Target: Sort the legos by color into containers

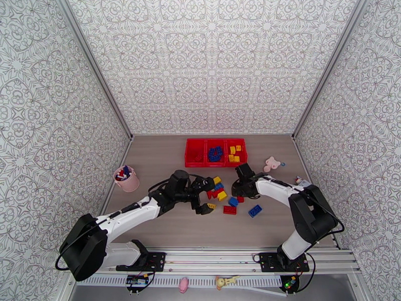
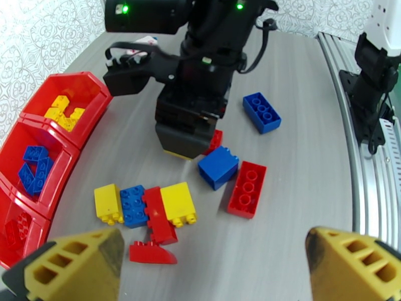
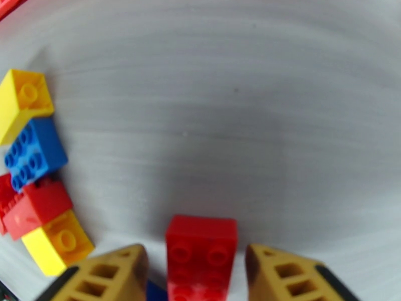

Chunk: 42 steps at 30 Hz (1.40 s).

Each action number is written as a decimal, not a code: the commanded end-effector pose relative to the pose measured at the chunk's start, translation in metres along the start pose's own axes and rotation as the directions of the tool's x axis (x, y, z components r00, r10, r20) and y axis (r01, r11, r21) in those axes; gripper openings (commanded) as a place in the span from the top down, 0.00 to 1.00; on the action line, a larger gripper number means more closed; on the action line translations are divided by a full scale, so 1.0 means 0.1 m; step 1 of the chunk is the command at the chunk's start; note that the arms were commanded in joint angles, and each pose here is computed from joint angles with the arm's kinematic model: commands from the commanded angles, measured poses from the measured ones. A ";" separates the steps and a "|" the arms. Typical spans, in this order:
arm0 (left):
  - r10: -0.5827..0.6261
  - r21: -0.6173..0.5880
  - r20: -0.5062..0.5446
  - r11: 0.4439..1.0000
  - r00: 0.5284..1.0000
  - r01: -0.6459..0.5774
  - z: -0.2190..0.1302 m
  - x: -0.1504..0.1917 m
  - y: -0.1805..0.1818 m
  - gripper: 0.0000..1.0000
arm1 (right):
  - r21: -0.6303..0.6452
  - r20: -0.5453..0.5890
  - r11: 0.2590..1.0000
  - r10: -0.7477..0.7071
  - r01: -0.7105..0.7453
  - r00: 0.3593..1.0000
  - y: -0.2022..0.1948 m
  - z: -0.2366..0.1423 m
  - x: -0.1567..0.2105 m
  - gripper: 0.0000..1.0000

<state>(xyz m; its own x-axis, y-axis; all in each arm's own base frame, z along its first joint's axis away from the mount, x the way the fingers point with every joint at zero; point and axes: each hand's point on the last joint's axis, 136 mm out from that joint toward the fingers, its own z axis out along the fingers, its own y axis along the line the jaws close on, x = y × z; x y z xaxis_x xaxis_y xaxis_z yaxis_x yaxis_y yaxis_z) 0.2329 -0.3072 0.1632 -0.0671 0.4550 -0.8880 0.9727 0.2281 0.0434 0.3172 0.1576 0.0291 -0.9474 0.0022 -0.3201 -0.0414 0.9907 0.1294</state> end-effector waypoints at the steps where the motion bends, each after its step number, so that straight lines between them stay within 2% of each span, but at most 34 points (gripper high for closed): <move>1: 0.011 0.013 -0.021 1.000 1.000 -0.011 0.02 0.06 -0.04 0.00 | 0.020 0.005 1.000 -0.012 0.012 1.000 0.01 0.00 -0.06 0.51; 7: -0.001 -0.014 -0.014 1.000 1.000 0.001 0.00 0.05 0.03 0.00 | 0.026 0.016 1.000 -0.013 0.012 1.000 0.00 -0.02 -0.09 0.59; 10: -0.007 -0.019 -0.001 1.000 1.000 0.007 -0.01 0.02 0.05 0.00 | 0.026 0.033 1.000 -0.013 0.012 0.999 0.01 -0.06 -0.13 0.66; 16: 0.001 -0.063 0.009 0.998 1.000 0.000 -0.08 -0.01 0.13 0.00 | 0.000 0.100 0.999 -0.050 0.050 0.994 0.09 -0.25 -0.32 0.69; 24: -0.010 -0.192 0.044 0.981 0.999 0.018 -0.20 -0.08 0.31 0.00 | -0.110 0.243 0.983 -0.117 0.148 0.963 0.41 -0.52 -0.71 0.70; 28: -0.061 -0.245 0.088 0.966 0.994 0.081 -0.29 -0.06 0.37 0.00 | -0.175 0.340 0.951 -0.184 0.255 0.922 0.68 -0.69 -0.95 0.69; 34: -0.130 -0.313 0.117 0.936 0.985 0.161 -0.41 0.03 0.42 0.00 | -0.179 0.486 0.885 -0.300 0.430 0.821 1.11 -0.85 -1.31 0.68; 42: -0.199 -0.344 0.145 0.908 0.969 0.238 -0.53 0.12 0.39 0.00 | -0.228 0.633 0.826 -0.277 0.516 0.723 1.74 -0.88 -1.89 0.67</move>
<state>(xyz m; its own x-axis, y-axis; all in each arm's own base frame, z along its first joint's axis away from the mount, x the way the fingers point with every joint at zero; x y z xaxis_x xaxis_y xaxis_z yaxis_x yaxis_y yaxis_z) 0.2553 -0.2548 0.1794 -0.1945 0.3021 -0.9332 0.8230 0.5679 0.0123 0.4424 0.2916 0.1721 -0.5640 -0.2070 -0.7994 -0.5358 0.8283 0.1636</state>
